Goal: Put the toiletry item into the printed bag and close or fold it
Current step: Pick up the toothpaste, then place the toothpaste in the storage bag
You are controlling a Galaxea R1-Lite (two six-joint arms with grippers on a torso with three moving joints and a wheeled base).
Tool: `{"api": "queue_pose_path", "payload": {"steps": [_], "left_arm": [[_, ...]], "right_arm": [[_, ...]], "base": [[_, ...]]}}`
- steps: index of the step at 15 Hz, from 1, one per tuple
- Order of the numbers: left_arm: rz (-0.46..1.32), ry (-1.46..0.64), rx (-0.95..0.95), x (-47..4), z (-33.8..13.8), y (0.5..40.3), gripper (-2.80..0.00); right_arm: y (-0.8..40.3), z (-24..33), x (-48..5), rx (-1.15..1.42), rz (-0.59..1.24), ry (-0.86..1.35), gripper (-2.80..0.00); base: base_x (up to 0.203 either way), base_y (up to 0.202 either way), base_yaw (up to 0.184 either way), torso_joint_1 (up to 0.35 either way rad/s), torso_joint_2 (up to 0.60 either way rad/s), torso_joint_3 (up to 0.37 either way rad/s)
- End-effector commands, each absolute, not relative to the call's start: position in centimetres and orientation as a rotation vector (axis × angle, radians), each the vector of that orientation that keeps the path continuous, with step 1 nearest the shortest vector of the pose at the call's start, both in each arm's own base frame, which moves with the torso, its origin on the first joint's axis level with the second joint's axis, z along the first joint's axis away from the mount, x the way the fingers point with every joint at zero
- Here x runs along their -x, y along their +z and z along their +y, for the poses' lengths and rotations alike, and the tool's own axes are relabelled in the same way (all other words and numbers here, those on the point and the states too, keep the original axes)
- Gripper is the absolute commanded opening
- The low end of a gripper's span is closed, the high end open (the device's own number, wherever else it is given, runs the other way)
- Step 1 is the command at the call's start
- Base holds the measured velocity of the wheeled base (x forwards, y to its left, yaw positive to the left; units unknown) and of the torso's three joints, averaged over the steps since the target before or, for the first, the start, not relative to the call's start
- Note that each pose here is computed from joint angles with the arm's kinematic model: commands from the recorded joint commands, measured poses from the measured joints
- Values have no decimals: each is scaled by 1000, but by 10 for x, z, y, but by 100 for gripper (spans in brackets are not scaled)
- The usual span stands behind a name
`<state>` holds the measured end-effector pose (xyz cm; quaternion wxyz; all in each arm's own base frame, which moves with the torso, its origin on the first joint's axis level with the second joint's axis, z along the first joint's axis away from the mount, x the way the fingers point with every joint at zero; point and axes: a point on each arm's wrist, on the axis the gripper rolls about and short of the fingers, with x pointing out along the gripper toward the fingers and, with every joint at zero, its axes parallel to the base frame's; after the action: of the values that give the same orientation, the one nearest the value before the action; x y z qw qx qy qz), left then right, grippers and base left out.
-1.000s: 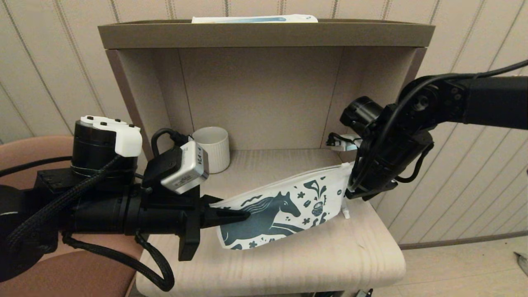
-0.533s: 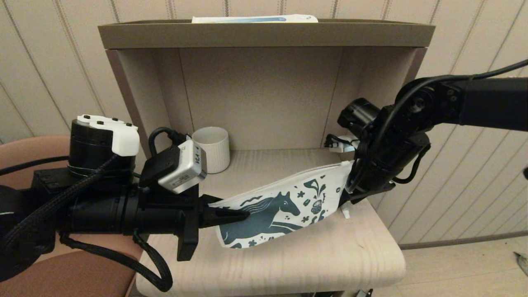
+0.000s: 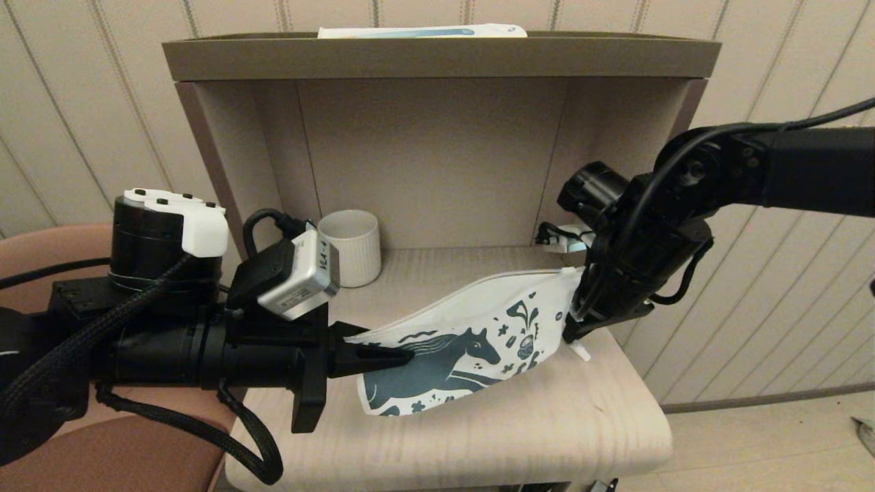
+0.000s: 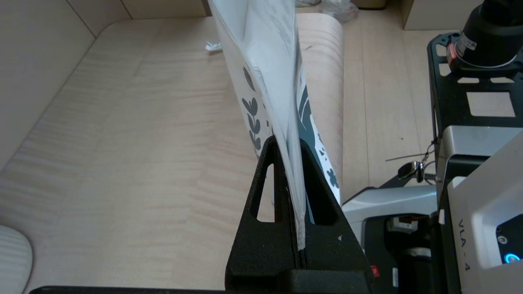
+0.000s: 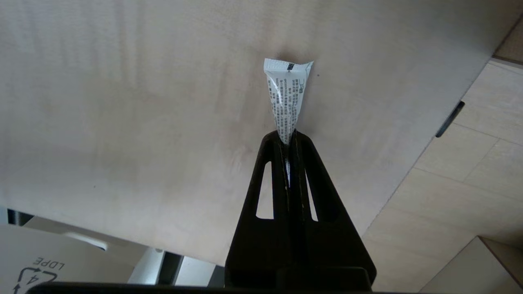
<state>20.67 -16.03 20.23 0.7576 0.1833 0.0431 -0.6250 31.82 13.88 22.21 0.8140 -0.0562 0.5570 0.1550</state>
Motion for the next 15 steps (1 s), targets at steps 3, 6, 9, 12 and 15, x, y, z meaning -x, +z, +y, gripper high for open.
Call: {"api": "queue_pose_path", "payload": {"steps": [3, 6, 9, 12, 15], "left_arm": [[92, -1367, -400, -207, -160, 202, -280], [105, -1369, -399, -208, -161, 199, -280], [113, -1371, -398, -208, -162, 197, -280], [118, -1387, -395, -208, -162, 194, -280], [110, -1422, -397, -206, -161, 192, -280]], "right_arm": [[248, 129, -302, 101, 1123, 332, -280], [292, 111, -263, 79, 997, 347, -280], [322, 95, -223, 76, 921, 359, -280], [343, 83, -191, 121, 822, 406, -280], [351, 81, -177, 235, 743, 525, -280]], "base": [[0, 0, 0, 0, 0, 0], [0, 0, 0, 0, 0, 0], [0, 0, 0, 0, 0, 0], [0, 0, 0, 0, 0, 0], [0, 0, 0, 0, 0, 0]]}}
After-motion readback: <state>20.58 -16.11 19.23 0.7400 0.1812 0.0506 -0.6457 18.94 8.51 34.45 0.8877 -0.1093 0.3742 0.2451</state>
